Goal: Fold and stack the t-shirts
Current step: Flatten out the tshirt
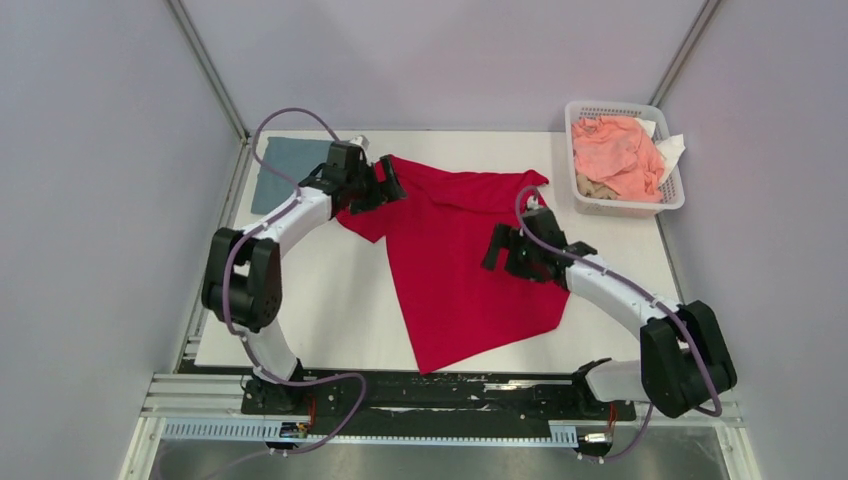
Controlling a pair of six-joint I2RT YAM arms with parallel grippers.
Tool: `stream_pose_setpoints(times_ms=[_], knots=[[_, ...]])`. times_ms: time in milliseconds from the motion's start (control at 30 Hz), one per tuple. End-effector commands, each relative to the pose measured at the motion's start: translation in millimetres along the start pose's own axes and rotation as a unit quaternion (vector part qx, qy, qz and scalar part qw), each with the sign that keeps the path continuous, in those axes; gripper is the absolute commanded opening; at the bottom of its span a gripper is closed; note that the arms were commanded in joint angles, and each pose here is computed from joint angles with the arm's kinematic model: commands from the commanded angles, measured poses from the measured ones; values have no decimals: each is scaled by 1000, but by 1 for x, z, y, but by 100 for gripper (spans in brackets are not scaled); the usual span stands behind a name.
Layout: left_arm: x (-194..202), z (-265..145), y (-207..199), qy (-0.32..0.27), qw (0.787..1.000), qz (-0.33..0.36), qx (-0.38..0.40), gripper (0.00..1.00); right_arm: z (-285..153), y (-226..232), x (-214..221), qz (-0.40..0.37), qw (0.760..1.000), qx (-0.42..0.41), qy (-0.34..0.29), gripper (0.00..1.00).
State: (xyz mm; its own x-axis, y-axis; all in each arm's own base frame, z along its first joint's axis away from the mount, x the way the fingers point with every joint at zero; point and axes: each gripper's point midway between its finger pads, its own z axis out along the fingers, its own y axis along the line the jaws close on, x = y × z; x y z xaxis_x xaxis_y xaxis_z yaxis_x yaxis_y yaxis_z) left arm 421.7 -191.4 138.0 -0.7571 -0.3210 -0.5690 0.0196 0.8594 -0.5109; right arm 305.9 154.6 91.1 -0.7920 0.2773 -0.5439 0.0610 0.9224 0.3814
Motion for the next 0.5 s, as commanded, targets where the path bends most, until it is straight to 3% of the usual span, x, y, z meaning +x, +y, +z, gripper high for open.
stream_pose_setpoints(times_ms=[0, 133, 467], knots=[[25, 34, -16, 62, 997, 7, 34, 100, -8, -12, 67, 47, 996, -6, 70, 100], [57, 49, -13, 91, 995, 0, 36, 100, -5, -40, 86, 46, 996, 38, 71, 100], [195, 35, -1, 198, 979, -22, 42, 100, 56, -55, 25, 28, 988, 143, 53, 100]])
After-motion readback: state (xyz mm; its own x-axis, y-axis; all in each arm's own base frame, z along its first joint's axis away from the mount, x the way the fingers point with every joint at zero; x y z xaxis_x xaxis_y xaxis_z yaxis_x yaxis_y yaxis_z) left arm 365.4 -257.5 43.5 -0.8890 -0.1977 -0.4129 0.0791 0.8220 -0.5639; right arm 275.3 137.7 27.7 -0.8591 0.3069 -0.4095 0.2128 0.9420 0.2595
